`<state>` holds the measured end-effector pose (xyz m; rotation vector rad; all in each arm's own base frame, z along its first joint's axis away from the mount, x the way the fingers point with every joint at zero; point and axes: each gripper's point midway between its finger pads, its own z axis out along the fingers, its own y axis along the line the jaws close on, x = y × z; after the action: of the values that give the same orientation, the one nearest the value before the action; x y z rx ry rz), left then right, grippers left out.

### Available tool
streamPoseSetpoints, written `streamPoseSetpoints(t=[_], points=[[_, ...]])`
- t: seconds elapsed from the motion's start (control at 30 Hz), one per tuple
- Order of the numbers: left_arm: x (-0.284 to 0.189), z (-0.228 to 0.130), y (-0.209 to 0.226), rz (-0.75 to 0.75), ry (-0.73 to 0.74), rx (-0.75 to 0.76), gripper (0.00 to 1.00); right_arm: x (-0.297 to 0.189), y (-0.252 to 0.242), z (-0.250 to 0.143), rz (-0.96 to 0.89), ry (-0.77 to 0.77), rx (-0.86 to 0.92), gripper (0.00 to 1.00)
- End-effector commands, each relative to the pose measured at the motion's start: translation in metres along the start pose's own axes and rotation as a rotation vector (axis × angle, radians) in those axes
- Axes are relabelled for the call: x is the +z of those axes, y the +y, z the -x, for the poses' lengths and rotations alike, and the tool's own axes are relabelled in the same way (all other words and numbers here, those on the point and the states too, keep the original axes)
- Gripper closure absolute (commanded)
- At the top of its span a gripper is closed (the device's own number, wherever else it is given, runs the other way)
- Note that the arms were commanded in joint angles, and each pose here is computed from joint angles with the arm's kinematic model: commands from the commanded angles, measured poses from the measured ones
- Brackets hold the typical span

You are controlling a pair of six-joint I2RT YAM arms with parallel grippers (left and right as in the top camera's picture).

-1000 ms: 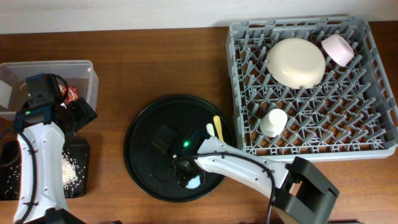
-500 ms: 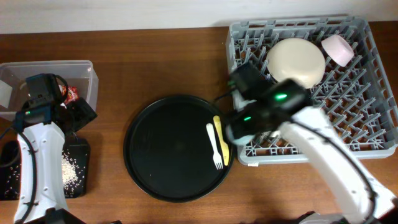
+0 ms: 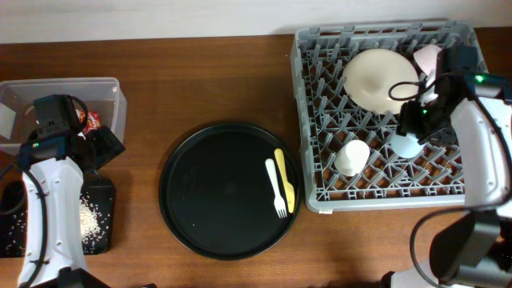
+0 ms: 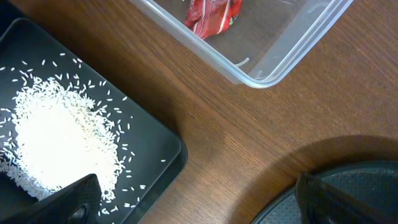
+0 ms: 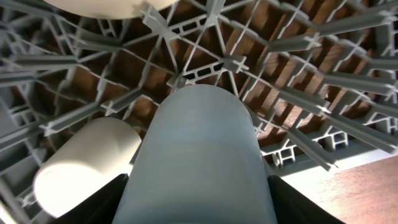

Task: Sort waste into correct bins and load items into the dishwasher rack
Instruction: 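Carry the light-blue cup into the rack and set it upside down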

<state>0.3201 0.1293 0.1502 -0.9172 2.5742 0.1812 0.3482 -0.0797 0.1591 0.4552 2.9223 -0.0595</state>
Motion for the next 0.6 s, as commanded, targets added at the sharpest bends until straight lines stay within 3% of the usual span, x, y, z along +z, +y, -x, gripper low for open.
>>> streamPoseSetpoints(t=[0.0,0.23,0.57], points=[[-0.002,0.003,-0.001,-0.006,-0.008,-0.016,0.01,0.016,-0.002,0.006,-0.009,0.029,-0.011,0.36],[-0.002,0.003,-0.001,-0.005,-0.008,-0.016,0.01,0.042,-0.002,0.002,-0.014,0.093,-0.014,0.36],[-0.002,0.003,-0.001,-0.005,-0.008,-0.016,0.01,0.035,0.002,-0.001,0.012,0.093,-0.013,0.42]])
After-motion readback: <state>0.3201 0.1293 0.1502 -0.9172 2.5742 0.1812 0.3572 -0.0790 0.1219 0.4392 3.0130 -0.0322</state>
